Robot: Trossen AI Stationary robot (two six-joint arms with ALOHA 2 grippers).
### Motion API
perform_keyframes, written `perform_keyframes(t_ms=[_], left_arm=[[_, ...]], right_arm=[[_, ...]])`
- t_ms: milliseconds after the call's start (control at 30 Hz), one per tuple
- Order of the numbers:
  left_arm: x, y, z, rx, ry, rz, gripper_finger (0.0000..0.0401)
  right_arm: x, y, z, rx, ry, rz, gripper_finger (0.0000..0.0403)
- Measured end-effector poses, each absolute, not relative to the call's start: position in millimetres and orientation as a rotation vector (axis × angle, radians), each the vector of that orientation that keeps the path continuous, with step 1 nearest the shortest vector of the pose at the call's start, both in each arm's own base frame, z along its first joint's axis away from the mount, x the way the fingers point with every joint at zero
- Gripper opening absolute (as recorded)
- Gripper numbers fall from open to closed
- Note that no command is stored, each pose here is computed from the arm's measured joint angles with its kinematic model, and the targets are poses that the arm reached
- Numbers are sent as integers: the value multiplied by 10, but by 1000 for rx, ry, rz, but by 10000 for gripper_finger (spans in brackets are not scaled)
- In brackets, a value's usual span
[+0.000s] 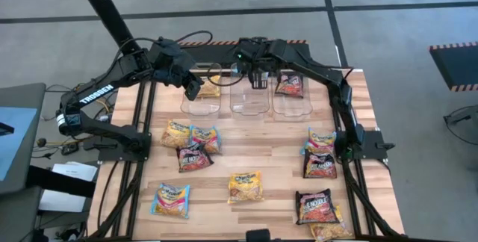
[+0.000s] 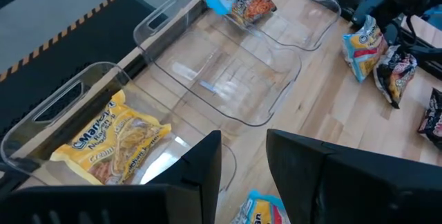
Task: Sort Maruchan noodles
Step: Put the blue noodle pack into the center transparent bin
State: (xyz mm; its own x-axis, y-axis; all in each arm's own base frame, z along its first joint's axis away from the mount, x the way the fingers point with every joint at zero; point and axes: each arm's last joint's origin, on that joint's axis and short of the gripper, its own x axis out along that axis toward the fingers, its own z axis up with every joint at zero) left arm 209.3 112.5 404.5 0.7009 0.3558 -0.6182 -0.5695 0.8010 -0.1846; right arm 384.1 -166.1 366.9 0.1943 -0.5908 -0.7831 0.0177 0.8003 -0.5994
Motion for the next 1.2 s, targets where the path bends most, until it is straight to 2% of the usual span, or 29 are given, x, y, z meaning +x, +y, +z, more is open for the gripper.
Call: perform_keyframes(t_ms=[600,1200], left_arm=[[2095,1127,4048,-428,582,548,102],[2095,1127,4049,-427,581,550,102]], right_arm=[[3946,-2112,3149,-637,1318,-444,2],[4021,-2102,2601,-678,1340,-353,2]])
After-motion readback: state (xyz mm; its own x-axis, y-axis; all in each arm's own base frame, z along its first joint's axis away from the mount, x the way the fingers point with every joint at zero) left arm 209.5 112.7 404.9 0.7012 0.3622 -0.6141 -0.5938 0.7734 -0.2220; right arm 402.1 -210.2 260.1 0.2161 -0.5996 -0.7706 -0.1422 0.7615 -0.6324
